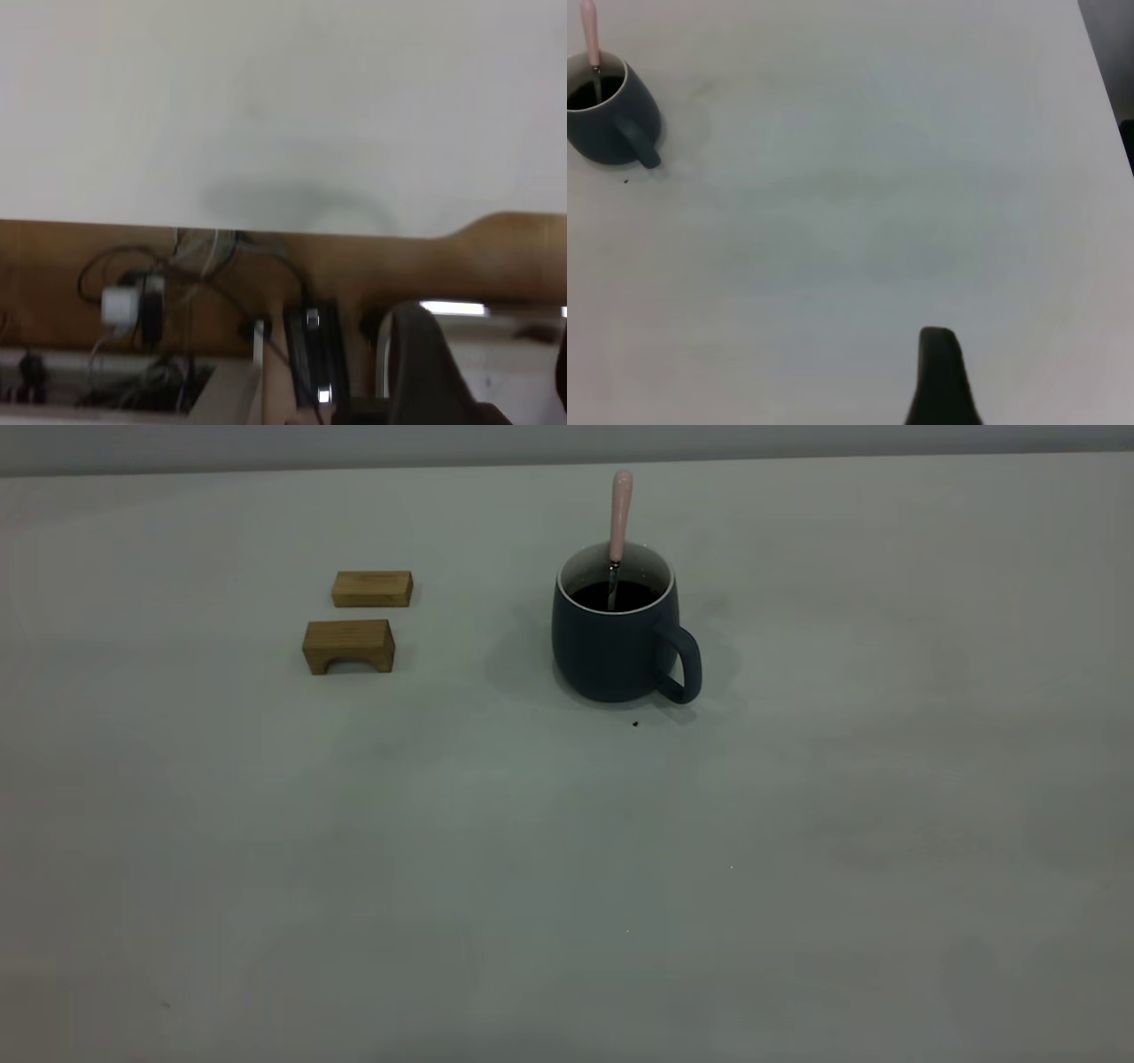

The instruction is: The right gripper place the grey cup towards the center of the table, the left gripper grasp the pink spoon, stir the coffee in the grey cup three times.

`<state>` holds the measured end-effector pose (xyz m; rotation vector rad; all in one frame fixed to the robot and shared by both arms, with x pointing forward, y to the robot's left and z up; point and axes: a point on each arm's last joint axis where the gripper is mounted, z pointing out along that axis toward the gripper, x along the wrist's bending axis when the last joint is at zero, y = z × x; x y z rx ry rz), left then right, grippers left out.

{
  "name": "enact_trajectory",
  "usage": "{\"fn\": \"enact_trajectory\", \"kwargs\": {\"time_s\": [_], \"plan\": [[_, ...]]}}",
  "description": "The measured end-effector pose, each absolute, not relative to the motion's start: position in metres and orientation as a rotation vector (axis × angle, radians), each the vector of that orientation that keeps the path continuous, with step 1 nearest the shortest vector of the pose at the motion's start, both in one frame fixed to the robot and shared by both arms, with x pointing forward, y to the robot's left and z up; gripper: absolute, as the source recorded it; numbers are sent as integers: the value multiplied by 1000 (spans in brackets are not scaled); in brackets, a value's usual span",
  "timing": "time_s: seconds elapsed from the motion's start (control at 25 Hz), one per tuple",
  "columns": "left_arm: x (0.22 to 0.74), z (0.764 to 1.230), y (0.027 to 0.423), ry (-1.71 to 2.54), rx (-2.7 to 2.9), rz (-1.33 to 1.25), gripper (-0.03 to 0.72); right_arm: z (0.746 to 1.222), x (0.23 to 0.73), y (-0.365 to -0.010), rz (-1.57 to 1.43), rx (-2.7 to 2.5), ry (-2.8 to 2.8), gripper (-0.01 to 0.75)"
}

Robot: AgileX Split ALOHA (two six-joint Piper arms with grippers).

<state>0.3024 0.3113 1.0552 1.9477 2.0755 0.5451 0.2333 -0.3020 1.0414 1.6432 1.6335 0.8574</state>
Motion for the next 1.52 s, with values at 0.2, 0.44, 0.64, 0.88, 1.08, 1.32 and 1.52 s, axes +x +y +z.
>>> {"fn": "enact_trajectory", "kwargs": {"time_s": [0.2,0.44,0.64,0.88,1.08,1.32,1.52], "plan": [[268,1038,310,1981,1838,677,432,1041,233,-302,857,1643,1634,587],[250,1040,310,1901,1724,779,432,1041,233,-302,857,1643,1634,587],[239,1035,309,1872,1669,803,432,1041,233,-302,857,1643,1634,587],[224,1034,308,1763,1634,854,432,1041,233,-302,857,1643,1634,587],[222,1033,307,1741,1641,837,432,1041,233,-302,857,1643,1634,587],[222,1033,306,1738,1643,834,432,1041,233,-302,857,1643,1634,587],[222,1033,306,1738,1643,833,432,1041,233,-302,857,1643,1634,587]]}}
